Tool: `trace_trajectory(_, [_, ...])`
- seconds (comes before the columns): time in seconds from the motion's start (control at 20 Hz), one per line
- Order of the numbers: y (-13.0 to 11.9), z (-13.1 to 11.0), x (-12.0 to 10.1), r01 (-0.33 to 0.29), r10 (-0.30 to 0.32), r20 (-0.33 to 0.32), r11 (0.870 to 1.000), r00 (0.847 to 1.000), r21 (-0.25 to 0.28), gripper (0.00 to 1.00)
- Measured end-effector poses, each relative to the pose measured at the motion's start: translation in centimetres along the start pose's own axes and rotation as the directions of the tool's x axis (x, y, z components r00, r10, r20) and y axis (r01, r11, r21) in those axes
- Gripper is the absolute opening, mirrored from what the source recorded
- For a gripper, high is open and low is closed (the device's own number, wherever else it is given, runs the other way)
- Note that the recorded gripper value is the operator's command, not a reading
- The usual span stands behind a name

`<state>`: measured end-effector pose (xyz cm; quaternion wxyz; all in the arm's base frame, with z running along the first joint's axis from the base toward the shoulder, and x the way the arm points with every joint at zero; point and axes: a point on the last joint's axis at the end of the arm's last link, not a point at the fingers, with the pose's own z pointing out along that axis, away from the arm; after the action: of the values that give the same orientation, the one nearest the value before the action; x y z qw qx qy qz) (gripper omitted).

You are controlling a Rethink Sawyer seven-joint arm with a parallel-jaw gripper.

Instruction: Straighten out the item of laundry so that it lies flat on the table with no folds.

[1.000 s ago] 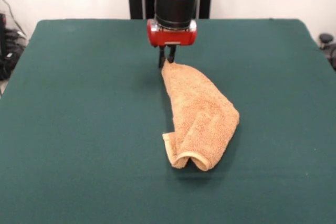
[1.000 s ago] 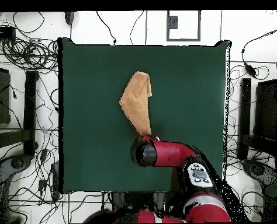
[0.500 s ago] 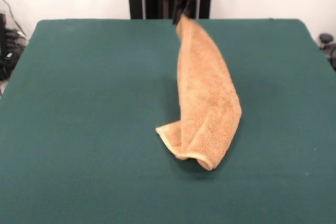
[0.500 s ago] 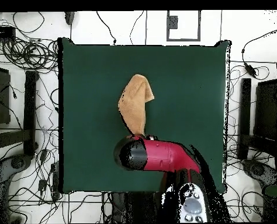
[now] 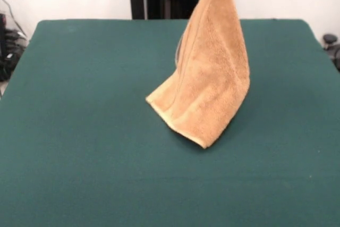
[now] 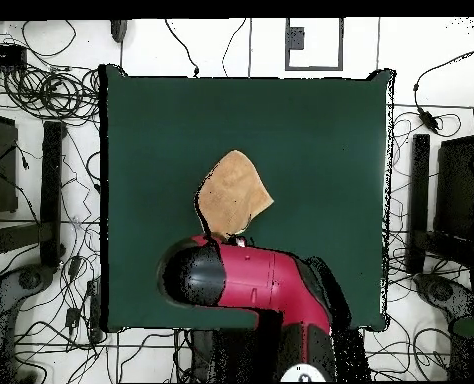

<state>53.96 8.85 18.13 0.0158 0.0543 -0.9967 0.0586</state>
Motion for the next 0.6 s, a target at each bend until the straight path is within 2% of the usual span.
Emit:
trace_trajectory(0.4, [1.4,-2.9,0.5,-0.026,0.025,0.022,1.000,0.999,0.008,0.00])
trace_trajectory(0.6, [2.7,-3.8,1.4,-0.055,0.055,0.001,0.998,0.998,0.013,0.00])
